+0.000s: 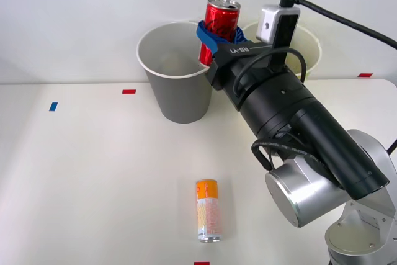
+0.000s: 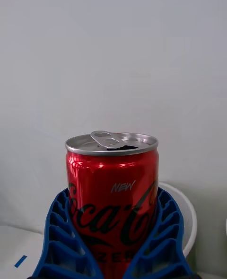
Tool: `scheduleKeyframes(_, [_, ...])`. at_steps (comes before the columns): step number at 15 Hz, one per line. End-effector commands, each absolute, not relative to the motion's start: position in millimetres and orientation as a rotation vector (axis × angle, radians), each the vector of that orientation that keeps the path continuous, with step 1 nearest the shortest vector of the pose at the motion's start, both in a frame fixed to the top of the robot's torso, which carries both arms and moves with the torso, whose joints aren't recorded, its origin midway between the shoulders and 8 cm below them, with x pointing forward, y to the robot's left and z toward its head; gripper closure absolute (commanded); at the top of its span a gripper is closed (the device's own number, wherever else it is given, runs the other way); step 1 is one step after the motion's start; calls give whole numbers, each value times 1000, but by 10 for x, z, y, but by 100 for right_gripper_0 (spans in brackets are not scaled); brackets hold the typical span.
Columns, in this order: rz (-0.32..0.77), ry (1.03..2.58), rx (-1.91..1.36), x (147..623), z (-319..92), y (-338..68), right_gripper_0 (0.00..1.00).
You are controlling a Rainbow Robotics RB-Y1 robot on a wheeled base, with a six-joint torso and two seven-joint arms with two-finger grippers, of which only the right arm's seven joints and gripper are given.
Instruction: Put cans in the gray bin, plastic bottles in the light green bin
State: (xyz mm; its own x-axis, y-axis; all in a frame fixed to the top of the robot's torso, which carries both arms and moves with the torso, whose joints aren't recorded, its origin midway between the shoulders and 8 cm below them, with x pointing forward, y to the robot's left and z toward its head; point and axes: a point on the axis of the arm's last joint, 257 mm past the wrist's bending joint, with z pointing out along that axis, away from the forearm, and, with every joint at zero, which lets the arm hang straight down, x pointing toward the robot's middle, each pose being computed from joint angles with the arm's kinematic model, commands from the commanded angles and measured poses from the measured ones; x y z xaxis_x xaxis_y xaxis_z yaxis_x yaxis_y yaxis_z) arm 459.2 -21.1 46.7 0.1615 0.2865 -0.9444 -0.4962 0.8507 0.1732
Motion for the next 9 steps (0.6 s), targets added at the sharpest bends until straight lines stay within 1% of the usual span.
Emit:
scheduleKeyframes(1, [576,1285,-196,4765,547,-79,100])
scheduleKeyframes(3, [562,1285,-203,4962,577,4,100])
scheduleKeyframes(6, [548,1241,-208,5285,718,143,100])
scheduleKeyframes(9, [520,1229,-228,5556,621,259,100])
